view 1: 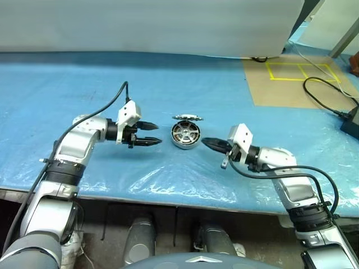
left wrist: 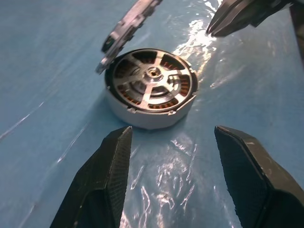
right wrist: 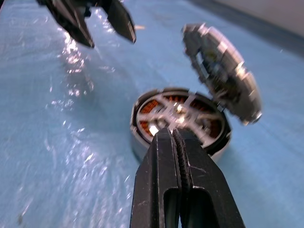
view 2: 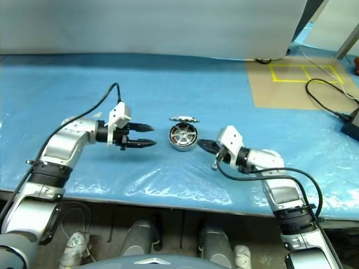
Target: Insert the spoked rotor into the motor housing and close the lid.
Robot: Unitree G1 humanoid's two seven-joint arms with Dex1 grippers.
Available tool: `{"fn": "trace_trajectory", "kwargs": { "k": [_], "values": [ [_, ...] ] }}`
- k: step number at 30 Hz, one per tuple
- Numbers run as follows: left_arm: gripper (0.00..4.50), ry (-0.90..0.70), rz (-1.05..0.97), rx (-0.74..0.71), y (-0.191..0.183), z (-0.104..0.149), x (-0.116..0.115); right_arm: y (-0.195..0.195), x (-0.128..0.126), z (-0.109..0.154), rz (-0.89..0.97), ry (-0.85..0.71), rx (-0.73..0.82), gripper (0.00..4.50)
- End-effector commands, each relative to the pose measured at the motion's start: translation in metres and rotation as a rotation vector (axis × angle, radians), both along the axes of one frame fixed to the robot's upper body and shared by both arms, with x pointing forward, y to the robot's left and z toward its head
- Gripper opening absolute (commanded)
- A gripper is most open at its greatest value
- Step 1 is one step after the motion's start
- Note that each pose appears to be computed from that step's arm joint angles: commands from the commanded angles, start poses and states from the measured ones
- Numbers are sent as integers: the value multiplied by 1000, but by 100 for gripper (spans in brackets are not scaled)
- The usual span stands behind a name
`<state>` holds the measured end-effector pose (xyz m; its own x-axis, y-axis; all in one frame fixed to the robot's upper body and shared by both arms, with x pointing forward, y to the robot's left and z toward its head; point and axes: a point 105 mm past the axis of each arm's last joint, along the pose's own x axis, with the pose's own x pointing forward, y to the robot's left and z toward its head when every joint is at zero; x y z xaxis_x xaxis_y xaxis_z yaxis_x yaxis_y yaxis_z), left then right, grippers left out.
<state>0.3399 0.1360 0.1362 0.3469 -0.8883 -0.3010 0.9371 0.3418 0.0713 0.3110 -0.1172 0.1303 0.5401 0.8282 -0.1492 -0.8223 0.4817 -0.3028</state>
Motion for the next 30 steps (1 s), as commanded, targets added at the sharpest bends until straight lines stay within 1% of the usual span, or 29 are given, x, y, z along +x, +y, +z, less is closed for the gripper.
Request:
{"fn": "trace_trajectory", "kwargs": {
  "k": [1, 4, 11, 15, 17, 18, 19, 23, 26, 30],
  "values": [
    [291, -49, 94, -60, 10, 15, 0, 4, 2, 13, 13, -40, 33, 0],
    [291, -47, 167, -99, 14, 11, -2, 10, 3, 8, 34, -17, 41, 0],
    [291, -53, 242, -141, 13, 11, -5, 18, 10, 4, 69, 2, 46, 0],
    [294, -45, 261, -148, 11, 6, -7, 28, 15, 1, 94, 7, 48, 89],
    [294, -40, 260, -155, 8, 5, -9, 32, 18, 0, 101, 10, 55, 155],
    [294, -37, 256, -159, 6, 5, -11, 33, 19, 0, 103, 11, 59, 196],
    [294, -32, 249, -163, 4, 5, -13, 33, 20, 0, 98, 9, 58, 219],
    [294, -25, 230, -160, -1, 2, -17, 33, 23, -6, 94, 9, 33, 348],
    [294, -24, 219, -159, -5, 1, -18, 35, 25, -3, 89, -8, 46, 348],
    [294, -23, 231, -169, -7, 3, -13, 34, 26, 2, 91, -16, 52, 348]
  ]
}}
